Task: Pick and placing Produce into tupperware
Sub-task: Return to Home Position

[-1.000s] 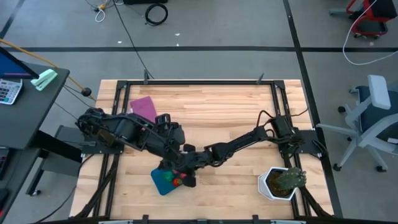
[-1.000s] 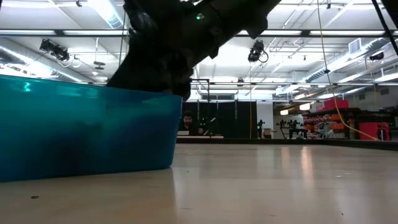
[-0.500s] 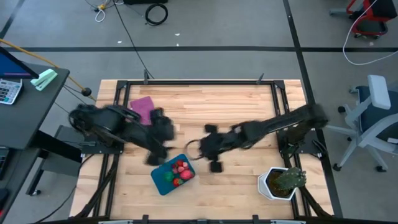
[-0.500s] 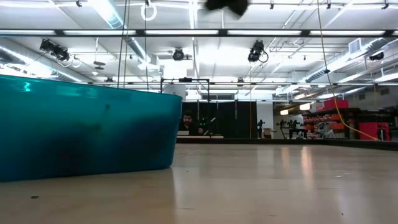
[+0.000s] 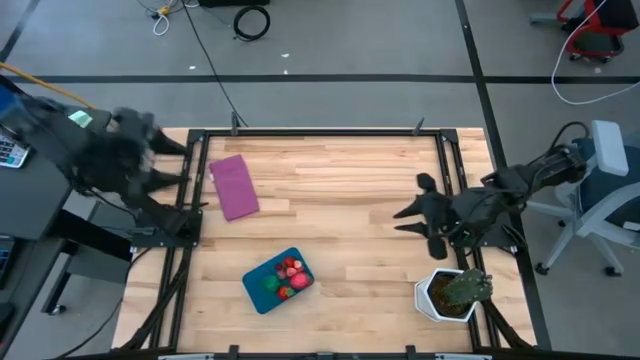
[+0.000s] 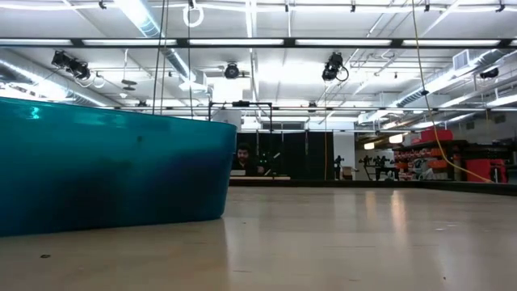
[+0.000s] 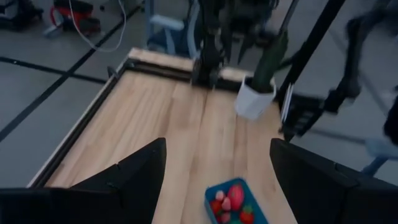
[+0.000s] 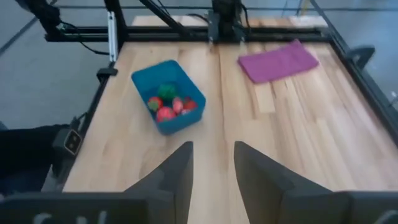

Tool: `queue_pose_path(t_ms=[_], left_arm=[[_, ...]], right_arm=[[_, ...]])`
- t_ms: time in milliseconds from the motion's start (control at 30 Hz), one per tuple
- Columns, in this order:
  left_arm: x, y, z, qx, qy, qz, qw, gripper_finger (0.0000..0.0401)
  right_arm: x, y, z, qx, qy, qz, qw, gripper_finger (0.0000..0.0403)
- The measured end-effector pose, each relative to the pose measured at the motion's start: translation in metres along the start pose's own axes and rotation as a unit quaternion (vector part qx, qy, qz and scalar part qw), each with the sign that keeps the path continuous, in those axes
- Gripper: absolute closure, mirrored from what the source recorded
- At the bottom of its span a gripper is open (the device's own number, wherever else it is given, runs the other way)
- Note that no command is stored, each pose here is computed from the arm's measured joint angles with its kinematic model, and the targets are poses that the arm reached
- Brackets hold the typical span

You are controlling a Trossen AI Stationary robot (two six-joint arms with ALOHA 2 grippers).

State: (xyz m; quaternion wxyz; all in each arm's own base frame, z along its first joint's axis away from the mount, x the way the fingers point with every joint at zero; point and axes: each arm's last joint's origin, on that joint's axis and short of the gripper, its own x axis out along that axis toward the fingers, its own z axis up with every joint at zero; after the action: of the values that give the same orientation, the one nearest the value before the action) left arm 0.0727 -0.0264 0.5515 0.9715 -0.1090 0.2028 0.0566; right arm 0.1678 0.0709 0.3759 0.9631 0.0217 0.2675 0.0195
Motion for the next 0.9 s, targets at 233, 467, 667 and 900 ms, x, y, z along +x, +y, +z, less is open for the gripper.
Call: queue_pose_path(t_ms=[233,467,667,900], left_arm=[[0.006,0.015,-0.035,0.003,0.035,0.030,0.999,0.0110],[0.073,-0.002,-0.095,0.020,0.039,0.003,0.999,0.0110],[0.091,0.008,-0.143,0.023,-0.056,-0.087,0.994,0.0110],[0.117,0.009,-0.199,0.037,-0.153,-0.255,0.954,0.0110]], right_arm=[[0.000,-0.010,-0.063,0.051,-0.043,0.030,0.997,0.0279],[0.000,-0.018,-0.096,0.068,-0.091,0.056,0.992,0.0280],[-0.015,-0.020,-0.095,0.063,-0.132,0.107,0.984,0.0280],[-0.014,-0.005,-0.094,0.012,-0.187,0.181,0.965,0.0280]])
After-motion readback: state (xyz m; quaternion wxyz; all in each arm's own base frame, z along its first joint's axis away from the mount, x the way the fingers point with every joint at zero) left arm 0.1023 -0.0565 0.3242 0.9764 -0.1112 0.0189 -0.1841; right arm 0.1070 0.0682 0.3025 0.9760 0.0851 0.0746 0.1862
